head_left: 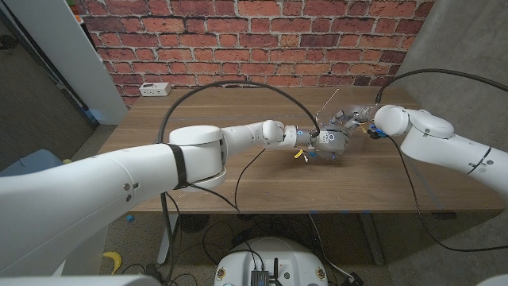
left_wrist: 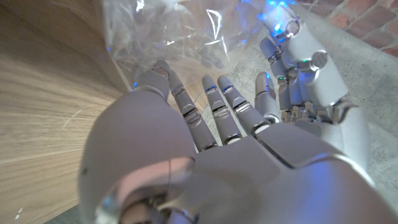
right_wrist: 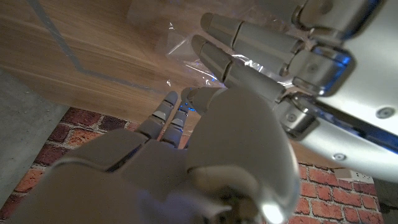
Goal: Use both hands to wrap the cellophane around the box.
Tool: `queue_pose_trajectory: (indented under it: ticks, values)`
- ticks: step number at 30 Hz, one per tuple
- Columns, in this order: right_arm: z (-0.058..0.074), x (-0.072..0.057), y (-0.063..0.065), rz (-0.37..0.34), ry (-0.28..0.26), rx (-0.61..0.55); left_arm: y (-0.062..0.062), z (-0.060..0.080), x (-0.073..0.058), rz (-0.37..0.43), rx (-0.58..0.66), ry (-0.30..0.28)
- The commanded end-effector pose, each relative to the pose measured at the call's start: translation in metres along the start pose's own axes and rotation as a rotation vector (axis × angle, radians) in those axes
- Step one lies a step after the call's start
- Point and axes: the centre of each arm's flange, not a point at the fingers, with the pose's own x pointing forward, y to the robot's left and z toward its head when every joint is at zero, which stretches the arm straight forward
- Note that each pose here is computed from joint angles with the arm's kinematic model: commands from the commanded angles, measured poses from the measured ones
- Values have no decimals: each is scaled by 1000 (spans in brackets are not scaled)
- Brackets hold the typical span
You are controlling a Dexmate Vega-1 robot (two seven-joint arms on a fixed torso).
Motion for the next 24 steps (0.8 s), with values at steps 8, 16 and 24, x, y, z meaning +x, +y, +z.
queue_pose_trajectory:
  ticks: [8,16,24]
  values:
    - [2,51,-17,90,143,-250,-1,-6,5,-40,-27,56]
    - [-3,64,-12,125,210,-336,-3,-8,5,-51,-21,70]
    - [-5,64,0,158,258,-440,1,-8,5,-16,-7,57]
